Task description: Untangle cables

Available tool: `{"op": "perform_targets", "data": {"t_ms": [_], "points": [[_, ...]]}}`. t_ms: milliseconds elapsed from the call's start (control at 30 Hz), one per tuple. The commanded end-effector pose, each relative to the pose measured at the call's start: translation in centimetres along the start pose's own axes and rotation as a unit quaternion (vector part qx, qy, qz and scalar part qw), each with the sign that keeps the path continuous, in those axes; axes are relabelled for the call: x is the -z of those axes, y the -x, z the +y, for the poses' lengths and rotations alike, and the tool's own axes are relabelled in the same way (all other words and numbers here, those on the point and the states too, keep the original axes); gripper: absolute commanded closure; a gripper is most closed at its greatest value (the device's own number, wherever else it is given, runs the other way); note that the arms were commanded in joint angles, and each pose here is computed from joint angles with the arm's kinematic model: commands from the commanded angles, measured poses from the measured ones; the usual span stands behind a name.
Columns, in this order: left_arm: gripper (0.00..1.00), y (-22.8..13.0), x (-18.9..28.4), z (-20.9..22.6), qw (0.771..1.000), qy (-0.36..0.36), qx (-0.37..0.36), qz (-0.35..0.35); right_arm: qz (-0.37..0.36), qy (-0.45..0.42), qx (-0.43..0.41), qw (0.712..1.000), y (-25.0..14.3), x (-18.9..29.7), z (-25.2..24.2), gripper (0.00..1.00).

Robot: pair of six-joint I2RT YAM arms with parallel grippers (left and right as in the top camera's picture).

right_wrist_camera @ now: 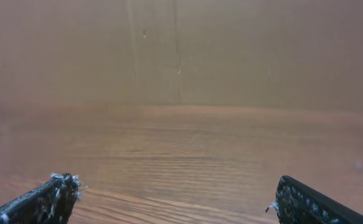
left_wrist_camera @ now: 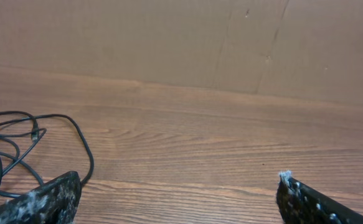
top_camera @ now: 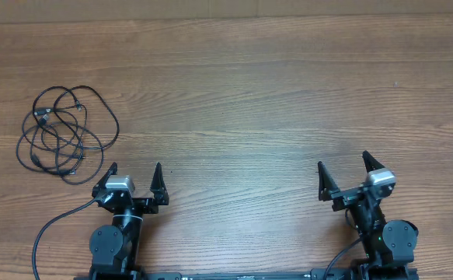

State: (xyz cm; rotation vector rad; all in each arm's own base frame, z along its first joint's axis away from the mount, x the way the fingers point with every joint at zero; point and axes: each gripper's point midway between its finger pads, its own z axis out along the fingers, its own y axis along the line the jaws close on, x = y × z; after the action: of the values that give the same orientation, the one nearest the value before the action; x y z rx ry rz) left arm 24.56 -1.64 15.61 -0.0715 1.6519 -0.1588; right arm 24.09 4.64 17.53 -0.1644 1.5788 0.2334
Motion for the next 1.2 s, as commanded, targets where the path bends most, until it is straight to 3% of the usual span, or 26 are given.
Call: {"op": "perform_targets", "data": {"t_ms": [0,1167], "points": [[0.00,-0.06,0.02,-0.35,1.000,-0.009,-0.010,-0.001,0.002,-0.010,0.091,0.996,-0.31,-0.06,-0.10,0.00],[0.00,-0.06,0.02,-0.34,1.000,-0.009,-0.010,0.000,0.003,-0.022,0.092,0.996,-0.34,-0.05,-0.48,0.00]]}}
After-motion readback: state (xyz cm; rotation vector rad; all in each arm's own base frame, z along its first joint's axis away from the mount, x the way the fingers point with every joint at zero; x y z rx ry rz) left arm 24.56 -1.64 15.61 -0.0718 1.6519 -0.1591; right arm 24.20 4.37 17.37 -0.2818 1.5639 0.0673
